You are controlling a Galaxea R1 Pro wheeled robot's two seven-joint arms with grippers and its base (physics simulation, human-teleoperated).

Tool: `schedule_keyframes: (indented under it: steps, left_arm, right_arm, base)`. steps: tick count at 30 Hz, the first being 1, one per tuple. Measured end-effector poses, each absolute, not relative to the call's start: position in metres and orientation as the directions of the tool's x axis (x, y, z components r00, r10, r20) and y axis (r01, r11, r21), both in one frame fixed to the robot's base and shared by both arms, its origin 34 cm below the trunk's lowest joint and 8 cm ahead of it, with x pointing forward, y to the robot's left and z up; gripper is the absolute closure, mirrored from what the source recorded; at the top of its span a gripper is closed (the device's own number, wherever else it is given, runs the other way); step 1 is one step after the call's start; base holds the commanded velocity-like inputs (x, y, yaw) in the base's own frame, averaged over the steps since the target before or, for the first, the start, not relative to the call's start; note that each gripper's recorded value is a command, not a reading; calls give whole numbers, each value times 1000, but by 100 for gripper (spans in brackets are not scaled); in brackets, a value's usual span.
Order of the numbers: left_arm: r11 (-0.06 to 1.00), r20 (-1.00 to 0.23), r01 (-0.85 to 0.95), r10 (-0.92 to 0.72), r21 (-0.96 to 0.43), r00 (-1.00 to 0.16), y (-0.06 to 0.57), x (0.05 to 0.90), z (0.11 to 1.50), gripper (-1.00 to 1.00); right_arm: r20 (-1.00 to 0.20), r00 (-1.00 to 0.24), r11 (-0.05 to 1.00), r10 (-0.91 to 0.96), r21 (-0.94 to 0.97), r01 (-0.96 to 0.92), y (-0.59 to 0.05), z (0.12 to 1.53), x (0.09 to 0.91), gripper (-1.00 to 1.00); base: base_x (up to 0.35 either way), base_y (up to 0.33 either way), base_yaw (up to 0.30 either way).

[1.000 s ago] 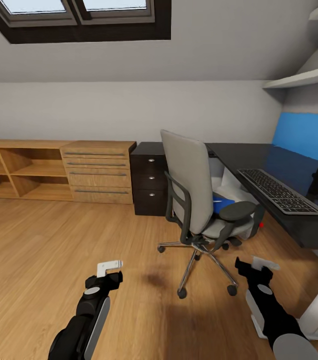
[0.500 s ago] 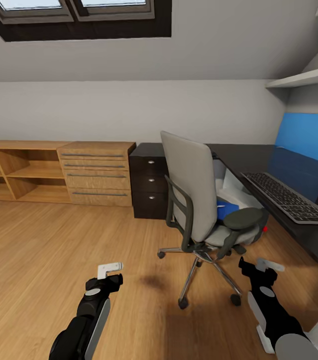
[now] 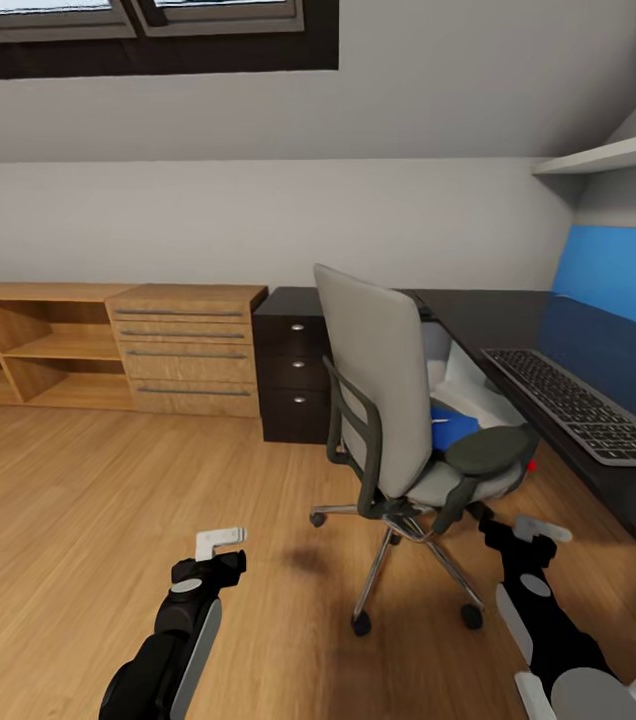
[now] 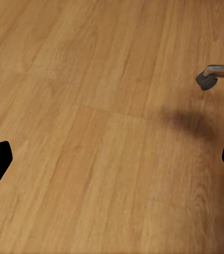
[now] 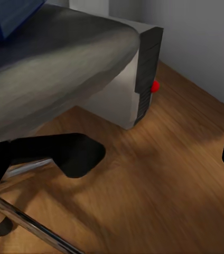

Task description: In the bedroom, organize the workspace by keeping the computer under the desk, ensuring the monitor is on the desk, placing the keyboard on the desk next to the monitor, placing the mouse on the desk next to the keyboard, moving the folder from the swivel chair onto the desk next to the mouse, stacking the notebook on top of the folder with the pen on top of the notebook, and positioning the swivel chair next to the desk.

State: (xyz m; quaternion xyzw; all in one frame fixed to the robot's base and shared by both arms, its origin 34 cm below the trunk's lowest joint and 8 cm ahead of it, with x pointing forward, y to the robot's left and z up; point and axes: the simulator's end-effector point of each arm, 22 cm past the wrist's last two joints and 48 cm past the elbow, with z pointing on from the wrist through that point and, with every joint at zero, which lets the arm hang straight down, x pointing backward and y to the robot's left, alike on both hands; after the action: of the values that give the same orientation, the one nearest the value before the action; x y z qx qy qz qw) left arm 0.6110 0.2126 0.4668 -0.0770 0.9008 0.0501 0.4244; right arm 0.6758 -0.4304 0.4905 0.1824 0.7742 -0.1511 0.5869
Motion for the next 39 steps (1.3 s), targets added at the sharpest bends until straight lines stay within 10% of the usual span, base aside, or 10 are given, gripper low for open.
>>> schedule_keyframes:
  steps: [17,39]
  left_arm:
    - [984,-763,-178,-94,28,-639,212,609,461,-100]
    - [984,-759,-178,-93,29,-644,211,607,458,-100]
  right_arm:
    - [-986,-134,885,100,26,466,-419,513,682,-100]
    - [-980,-138,881,142,62,469,-388,504,683,-100]
  base:
    - [5,-3,14]
    - [-14,3,260]
